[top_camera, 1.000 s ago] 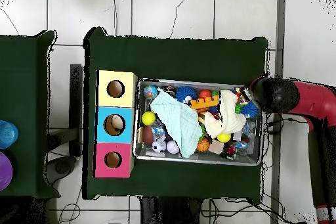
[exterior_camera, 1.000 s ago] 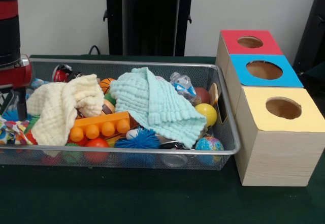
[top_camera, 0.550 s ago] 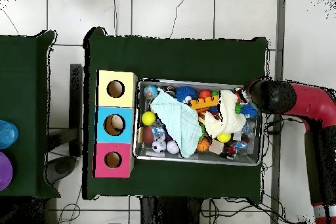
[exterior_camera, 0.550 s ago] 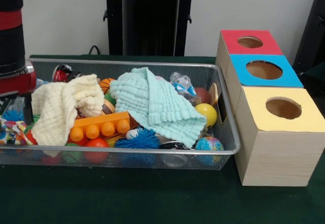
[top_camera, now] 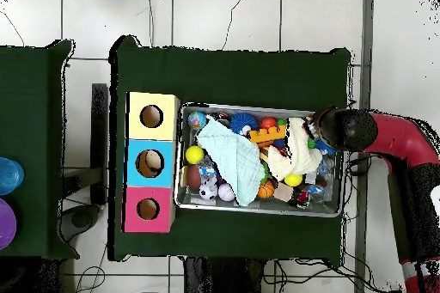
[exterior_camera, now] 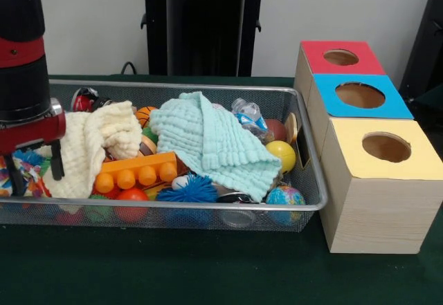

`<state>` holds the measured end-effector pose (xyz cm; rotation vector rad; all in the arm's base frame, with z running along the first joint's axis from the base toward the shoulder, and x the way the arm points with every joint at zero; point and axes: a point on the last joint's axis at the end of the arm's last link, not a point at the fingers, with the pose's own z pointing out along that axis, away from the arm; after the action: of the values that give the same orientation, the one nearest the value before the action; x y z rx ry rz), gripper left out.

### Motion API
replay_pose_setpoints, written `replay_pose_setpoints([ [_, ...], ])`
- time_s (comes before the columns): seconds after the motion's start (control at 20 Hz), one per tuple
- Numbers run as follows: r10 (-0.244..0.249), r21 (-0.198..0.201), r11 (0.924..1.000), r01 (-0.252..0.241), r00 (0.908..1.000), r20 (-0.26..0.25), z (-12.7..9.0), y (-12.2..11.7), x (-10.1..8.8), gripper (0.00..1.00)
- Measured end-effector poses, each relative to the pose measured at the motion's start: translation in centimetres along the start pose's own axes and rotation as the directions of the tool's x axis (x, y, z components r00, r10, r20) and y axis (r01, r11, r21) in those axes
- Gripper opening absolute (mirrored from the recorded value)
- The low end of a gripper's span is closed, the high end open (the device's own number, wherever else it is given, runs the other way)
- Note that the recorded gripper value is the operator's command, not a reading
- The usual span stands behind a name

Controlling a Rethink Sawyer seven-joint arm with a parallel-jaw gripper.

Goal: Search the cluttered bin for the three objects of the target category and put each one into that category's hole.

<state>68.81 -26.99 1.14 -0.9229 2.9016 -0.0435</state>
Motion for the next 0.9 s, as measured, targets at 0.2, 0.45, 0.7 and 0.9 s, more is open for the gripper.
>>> replay_pose_setpoints([
  [0.2,-0.010,0.007,0.9999,0.010,0.9999,-0.007,0.1,0.0,0.2,1.00],
  [0.45,-0.043,0.026,0.9987,0.044,0.9987,-0.028,0.5,0.0,0.8,1.00],
  [0.7,-0.079,0.044,0.9957,0.081,0.9957,-0.049,0.8,-0.2,1.3,1.00],
  [0.9,-0.106,0.051,0.9928,0.108,0.9929,-0.055,0.8,-0.5,1.4,0.00],
])
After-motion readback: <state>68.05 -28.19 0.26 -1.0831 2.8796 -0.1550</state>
